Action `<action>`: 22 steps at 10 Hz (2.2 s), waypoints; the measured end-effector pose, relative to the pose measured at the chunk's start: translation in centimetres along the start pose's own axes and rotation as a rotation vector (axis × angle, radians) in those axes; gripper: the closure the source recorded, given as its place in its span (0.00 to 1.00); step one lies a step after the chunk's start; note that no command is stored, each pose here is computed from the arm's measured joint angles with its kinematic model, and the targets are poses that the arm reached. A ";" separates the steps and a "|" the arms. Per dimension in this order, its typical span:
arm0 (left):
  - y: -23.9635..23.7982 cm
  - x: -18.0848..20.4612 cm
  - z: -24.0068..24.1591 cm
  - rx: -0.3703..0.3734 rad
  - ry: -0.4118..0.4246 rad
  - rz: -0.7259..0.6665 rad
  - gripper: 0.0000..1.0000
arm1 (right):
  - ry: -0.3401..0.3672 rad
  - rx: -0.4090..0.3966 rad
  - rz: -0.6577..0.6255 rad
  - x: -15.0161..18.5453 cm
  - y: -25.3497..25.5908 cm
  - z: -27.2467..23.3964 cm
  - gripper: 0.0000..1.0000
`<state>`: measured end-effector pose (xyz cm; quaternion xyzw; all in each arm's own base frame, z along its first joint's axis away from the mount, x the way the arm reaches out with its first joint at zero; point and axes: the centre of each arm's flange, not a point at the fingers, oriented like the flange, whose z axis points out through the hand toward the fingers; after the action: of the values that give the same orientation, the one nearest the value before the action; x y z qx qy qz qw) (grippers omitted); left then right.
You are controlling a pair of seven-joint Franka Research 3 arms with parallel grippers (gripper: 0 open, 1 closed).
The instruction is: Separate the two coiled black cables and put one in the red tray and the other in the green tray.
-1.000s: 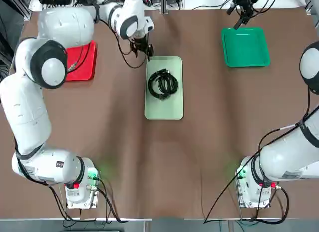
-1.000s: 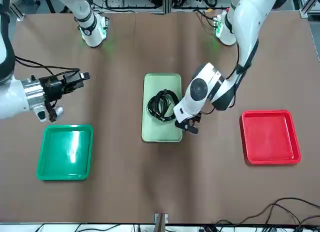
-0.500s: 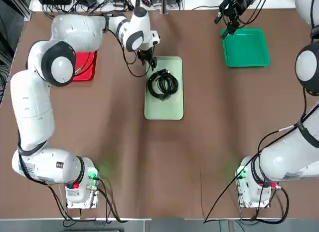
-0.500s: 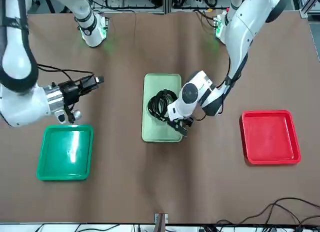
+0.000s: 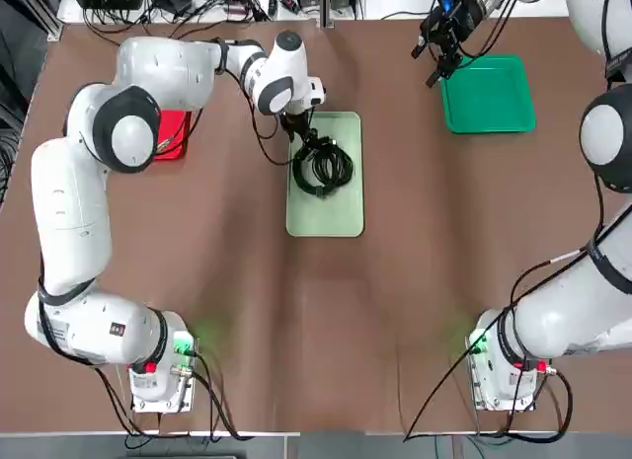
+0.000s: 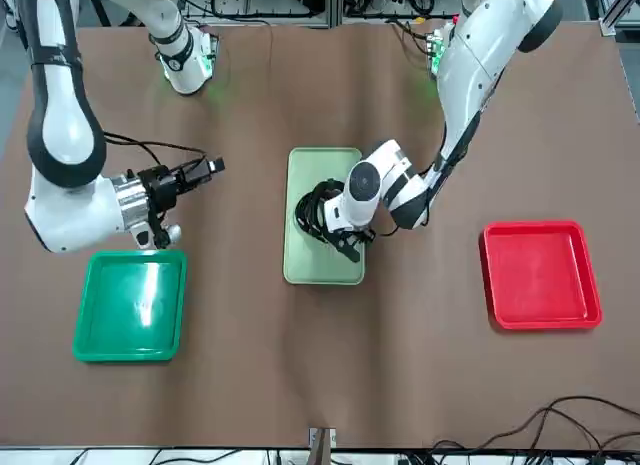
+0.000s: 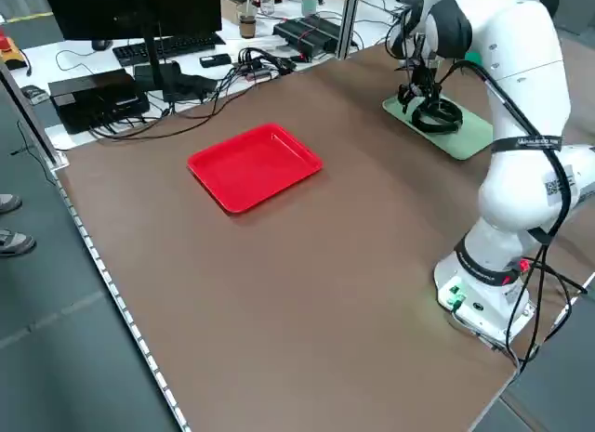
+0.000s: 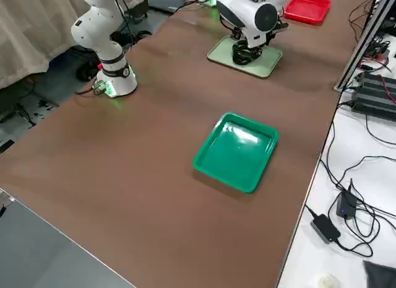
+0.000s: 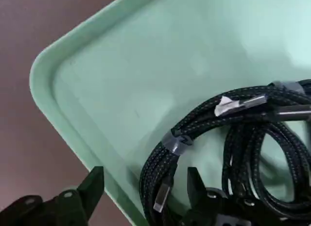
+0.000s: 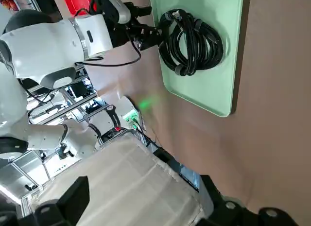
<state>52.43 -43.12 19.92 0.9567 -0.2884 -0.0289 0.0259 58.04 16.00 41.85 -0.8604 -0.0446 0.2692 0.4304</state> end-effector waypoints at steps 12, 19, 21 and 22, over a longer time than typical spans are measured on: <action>0.7 -0.3 2.0 0.005 0.003 0.031 0.71 | 0.028 -0.009 -0.047 1.5 -1.0 4.7 0.00; 0.8 0.1 0.1 0.009 0.041 0.048 0.74 | 0.048 0.017 -0.100 1.8 -1.1 4.6 0.00; 1.3 -0.3 -3.6 0.034 0.085 0.085 0.76 | 0.053 0.041 -0.103 1.8 -1.3 4.5 0.00; 1.3 -0.8 -6.0 0.058 0.110 0.096 0.76 | 0.056 0.059 -0.105 1.8 -1.5 4.6 0.00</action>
<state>51.46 -43.50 26.00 0.9424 -0.3326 0.0333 0.0153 57.52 20.79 40.03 -0.8510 -0.0697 0.2234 0.4701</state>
